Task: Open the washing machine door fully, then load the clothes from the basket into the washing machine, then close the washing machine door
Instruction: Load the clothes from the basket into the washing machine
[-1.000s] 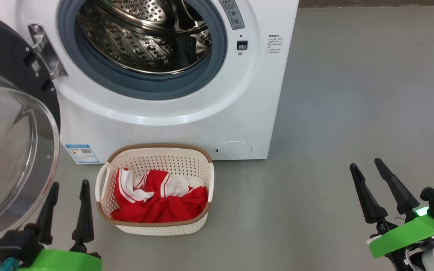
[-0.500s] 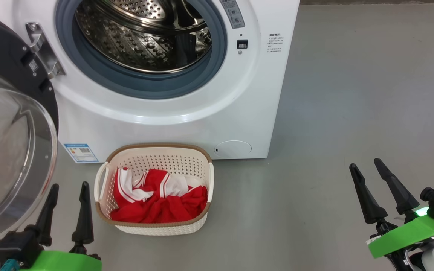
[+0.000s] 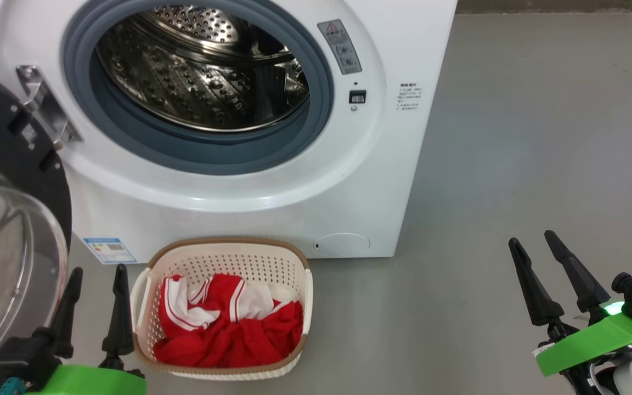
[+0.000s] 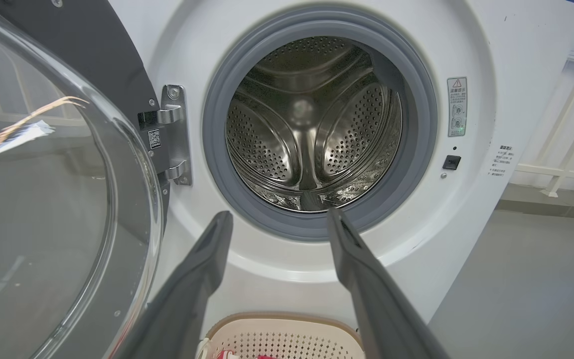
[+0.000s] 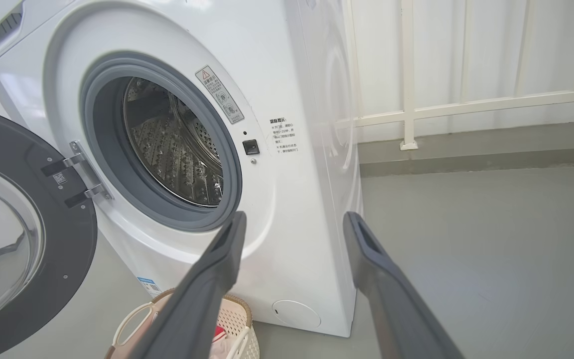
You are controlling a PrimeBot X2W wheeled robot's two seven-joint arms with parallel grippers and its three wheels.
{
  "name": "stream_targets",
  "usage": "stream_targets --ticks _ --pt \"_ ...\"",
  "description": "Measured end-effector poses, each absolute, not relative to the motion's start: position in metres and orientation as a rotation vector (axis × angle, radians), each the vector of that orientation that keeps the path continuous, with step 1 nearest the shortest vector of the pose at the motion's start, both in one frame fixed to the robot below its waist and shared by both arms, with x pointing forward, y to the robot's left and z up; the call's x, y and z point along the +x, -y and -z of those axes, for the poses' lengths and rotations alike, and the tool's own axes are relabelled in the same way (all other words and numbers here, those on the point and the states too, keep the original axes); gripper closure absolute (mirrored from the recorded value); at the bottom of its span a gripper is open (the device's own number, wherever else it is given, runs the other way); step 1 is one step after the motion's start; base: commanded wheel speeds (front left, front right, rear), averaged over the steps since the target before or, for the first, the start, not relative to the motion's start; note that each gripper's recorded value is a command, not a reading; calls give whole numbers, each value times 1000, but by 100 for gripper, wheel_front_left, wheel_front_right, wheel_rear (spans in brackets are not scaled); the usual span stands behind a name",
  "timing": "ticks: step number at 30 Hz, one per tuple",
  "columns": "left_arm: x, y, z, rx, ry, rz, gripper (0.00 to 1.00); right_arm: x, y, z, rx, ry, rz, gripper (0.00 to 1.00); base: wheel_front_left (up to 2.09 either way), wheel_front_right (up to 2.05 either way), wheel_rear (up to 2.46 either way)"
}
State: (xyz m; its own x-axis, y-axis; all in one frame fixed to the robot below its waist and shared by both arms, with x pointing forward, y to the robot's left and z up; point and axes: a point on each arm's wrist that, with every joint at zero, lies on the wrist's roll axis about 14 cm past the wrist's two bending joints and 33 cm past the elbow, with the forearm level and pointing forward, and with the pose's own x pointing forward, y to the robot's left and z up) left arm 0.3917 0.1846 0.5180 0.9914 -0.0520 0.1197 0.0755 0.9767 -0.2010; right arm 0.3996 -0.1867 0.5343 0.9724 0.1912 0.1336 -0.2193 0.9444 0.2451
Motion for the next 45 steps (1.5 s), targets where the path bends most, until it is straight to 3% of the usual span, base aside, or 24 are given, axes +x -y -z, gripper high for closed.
stream_targets --ticks 45 --pt "394 -188 -512 -205 99 50 0 404 180 -526 269 84 -224 0 11 -11 0"
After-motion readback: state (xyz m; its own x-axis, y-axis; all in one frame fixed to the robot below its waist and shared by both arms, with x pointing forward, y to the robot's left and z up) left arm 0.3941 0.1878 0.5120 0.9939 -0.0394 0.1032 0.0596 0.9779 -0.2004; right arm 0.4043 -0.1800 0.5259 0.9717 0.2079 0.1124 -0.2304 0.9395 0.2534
